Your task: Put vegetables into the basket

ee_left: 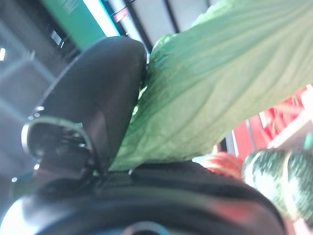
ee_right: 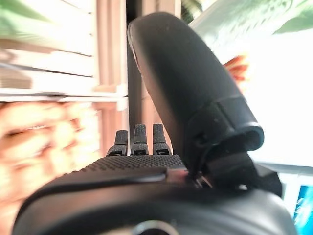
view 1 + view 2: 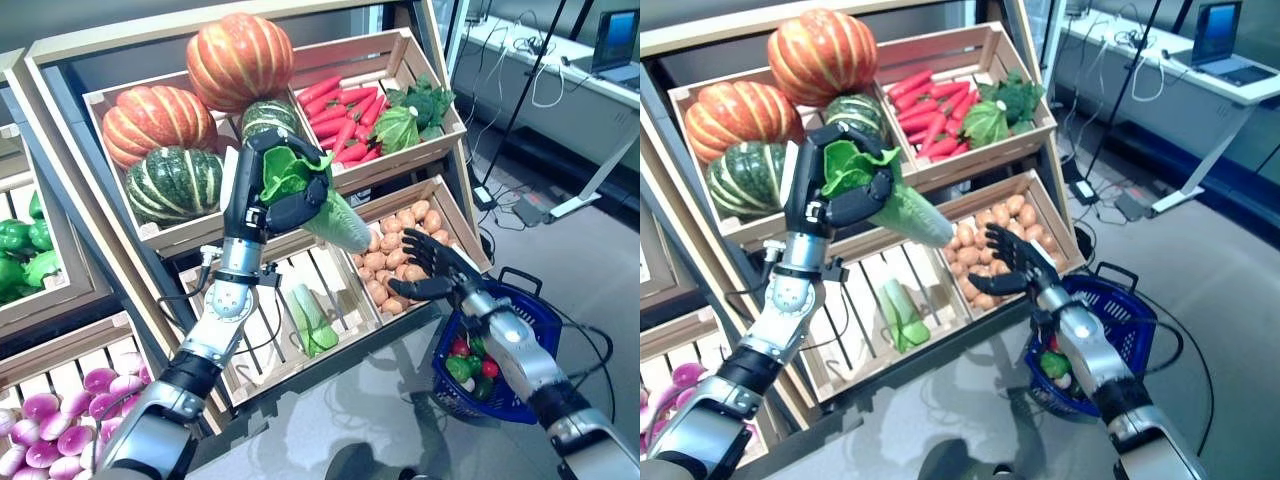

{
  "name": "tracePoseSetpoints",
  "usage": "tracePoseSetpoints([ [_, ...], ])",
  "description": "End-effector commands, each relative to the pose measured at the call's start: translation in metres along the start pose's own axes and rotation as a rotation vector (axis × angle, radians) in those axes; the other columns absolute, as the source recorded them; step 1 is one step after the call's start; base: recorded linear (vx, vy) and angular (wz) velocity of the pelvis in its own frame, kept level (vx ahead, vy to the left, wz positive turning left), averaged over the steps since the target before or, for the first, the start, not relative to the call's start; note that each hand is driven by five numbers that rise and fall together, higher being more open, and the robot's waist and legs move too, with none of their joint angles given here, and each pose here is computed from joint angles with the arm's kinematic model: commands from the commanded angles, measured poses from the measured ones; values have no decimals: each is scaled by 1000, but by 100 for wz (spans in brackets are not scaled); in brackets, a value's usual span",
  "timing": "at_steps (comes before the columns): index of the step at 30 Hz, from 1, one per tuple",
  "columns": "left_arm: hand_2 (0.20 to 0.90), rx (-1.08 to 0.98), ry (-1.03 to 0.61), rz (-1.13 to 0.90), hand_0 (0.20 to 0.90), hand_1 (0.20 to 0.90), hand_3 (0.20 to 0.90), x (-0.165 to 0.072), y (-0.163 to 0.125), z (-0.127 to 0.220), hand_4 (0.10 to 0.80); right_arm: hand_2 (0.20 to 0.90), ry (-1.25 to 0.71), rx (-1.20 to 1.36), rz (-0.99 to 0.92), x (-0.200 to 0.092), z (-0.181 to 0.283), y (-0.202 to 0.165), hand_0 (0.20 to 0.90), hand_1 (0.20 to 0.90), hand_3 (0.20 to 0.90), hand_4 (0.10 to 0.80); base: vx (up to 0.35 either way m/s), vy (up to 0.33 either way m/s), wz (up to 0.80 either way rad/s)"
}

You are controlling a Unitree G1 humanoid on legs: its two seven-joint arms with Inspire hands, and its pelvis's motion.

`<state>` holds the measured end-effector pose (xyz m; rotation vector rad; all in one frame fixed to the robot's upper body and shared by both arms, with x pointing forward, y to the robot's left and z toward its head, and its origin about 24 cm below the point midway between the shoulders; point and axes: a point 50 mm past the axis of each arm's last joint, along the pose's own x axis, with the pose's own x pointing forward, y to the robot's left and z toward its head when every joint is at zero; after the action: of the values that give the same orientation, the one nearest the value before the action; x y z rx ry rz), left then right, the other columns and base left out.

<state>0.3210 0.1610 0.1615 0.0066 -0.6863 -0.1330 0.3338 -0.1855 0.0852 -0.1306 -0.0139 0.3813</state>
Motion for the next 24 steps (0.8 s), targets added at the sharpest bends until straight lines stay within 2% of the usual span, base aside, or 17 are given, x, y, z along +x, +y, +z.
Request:
tracePoseSetpoints([
  [1, 300, -96, -186, 40, 300, 300, 300, 39, 8, 38, 400, 900, -160, -63, 96, 27, 58, 9, 900, 900, 900, 800, -23, -45, 1],
  [8, 300, -183, -89, 3, 300, 300, 300, 40, -12, 23, 400, 900, -196, -196, 21, 51, 97, 16, 900, 900, 900, 800, -20, -42, -1],
  [12, 300, -182, -62, -34, 300, 300, 300, 39, -18, 20, 400, 900, -196, -232, -3, 55, 107, 16, 900, 900, 900, 800, -10, -41, -5],
  [24, 300, -242, -12, -152, 300, 300, 300, 43, -42, 18, 400, 900, -15, -322, 120, 71, 100, 29, 900, 900, 900, 800, 7, -10, -4],
])
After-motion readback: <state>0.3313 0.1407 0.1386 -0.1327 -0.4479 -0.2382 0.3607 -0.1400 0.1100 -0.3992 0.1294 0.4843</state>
